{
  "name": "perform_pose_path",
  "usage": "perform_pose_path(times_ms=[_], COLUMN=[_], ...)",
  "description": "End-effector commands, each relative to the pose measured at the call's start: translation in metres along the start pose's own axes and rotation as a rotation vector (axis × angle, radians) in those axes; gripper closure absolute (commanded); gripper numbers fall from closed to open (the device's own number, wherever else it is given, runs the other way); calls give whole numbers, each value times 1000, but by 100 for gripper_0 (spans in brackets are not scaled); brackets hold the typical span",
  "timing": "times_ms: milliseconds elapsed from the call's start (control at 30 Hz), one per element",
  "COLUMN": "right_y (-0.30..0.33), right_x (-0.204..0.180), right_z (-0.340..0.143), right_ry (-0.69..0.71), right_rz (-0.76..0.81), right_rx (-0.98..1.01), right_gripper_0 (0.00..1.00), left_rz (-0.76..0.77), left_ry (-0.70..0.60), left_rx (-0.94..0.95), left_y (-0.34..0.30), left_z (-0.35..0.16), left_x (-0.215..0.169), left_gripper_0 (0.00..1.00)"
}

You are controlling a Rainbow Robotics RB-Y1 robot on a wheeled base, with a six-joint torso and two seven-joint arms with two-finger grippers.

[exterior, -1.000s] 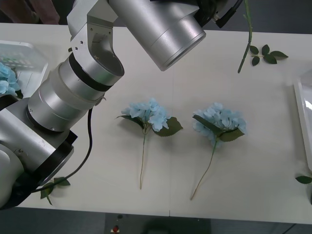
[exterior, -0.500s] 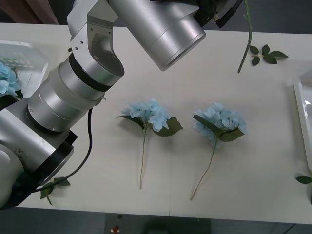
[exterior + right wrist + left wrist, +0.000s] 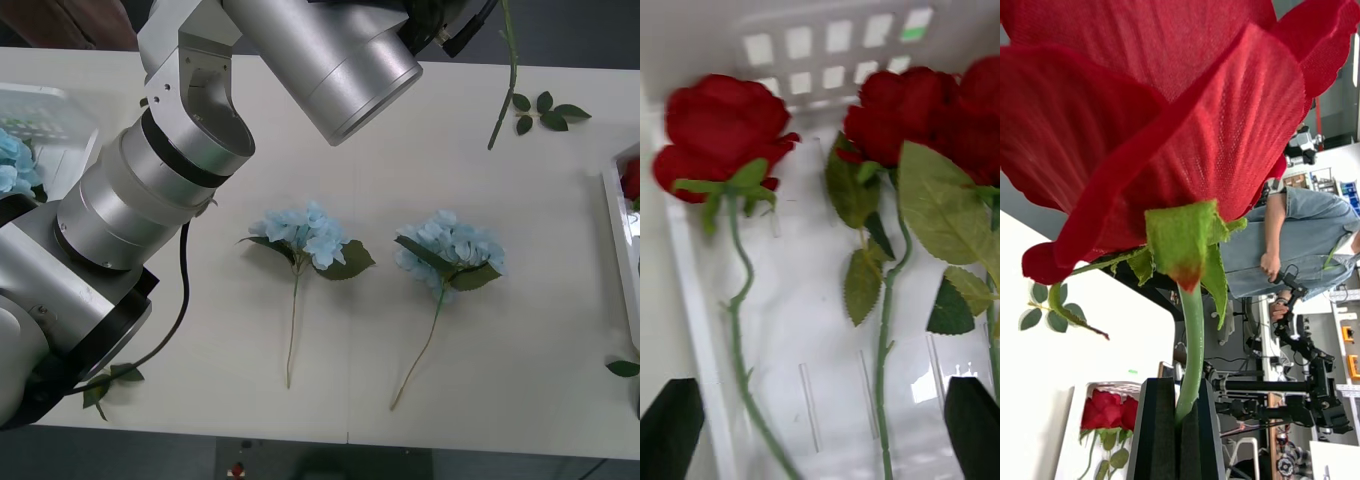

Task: Put the red flowers into the right box and the blue flowers into the left box

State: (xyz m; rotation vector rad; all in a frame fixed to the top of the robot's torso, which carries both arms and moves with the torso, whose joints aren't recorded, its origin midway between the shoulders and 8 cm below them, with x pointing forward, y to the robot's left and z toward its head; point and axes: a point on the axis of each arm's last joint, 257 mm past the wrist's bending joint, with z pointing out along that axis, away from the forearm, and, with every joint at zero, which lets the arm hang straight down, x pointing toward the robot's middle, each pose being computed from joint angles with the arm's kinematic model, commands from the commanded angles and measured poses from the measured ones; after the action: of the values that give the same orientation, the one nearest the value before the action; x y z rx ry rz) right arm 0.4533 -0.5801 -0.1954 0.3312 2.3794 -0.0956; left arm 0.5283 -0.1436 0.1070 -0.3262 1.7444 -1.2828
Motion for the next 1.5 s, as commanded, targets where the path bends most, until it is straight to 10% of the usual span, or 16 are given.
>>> perform_pose_path(times_ms=[33, 567, 1033, 1500], right_y=[34, 171, 286, 362], right_x=[-43, -82, -113, -122], right_z=[-44, -119, -194, -217], right_ry=[-91, -154, -112, -62], right_rz=[-191, -374, -224, -212], right_rx=[-32, -426, -1043, -1223], right_gripper_0=[0, 0, 0, 0], left_rz=[4, 4, 4, 4], left_ry=[-9, -9, -9, -9], left_rx=[77, 77, 77, 77], left_y=[-38, -38, -38, -38], left_z=[-9, -9, -9, -9], left_x=[-4, -4, -4, -4], left_gripper_0=[100, 100, 100, 100])
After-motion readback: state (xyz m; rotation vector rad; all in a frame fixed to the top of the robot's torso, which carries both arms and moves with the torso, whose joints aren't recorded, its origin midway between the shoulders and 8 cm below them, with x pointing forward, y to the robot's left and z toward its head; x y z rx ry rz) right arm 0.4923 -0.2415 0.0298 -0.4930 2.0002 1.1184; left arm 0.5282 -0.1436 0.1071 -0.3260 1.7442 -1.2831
